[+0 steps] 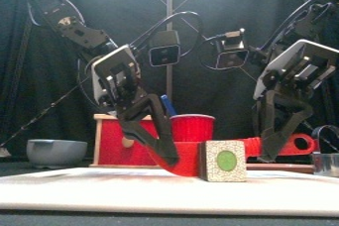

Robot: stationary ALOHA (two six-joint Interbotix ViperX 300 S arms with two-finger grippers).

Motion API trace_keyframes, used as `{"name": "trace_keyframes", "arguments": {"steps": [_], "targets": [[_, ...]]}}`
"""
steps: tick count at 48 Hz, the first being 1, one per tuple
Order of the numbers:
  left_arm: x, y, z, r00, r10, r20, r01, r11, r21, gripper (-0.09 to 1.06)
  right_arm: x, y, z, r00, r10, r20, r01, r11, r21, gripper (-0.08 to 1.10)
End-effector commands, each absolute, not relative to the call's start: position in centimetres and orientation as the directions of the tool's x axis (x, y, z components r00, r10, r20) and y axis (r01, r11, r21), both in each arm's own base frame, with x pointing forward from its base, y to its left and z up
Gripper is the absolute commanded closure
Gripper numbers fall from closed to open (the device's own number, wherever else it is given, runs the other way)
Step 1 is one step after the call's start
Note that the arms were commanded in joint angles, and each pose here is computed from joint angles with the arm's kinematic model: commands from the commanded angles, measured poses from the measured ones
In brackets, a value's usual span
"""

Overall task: Place sushi on board then cut the sushi with the knife then place the pieces on the plate
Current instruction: Cut the sushi into 4 pieces

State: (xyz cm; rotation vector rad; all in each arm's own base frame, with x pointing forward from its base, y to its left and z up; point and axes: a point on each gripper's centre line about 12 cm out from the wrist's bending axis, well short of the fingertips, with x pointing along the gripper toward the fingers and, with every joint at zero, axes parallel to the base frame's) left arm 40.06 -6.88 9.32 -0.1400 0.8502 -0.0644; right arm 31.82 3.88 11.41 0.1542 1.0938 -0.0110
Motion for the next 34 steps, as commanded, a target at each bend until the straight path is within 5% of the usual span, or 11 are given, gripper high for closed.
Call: {"name": "trace_keyframes", "arguments": {"steps": [1,23,34], "targets": [[39.8,-6.7,9.4,0.653,-0.110,-0.749,0.008,0.990,-0.139,0.56,31.7,3.1,11.7,0.465,0.052,-0.884,0.098,0.989,0.110,0.66],[40.1,-5.6,10.0,0.668,-0.094,-0.738,0.015,0.993,-0.113,0.56,31.9,2.4,12.4,0.483,0.042,-0.875,0.111,0.988,0.109,0.66],[40.8,-6.2,13.9,0.731,-0.114,-0.673,0.040,0.991,-0.124,0.56,32.4,2.7,15.1,0.551,0.054,-0.833,0.103,0.986,0.132,0.66]]}}
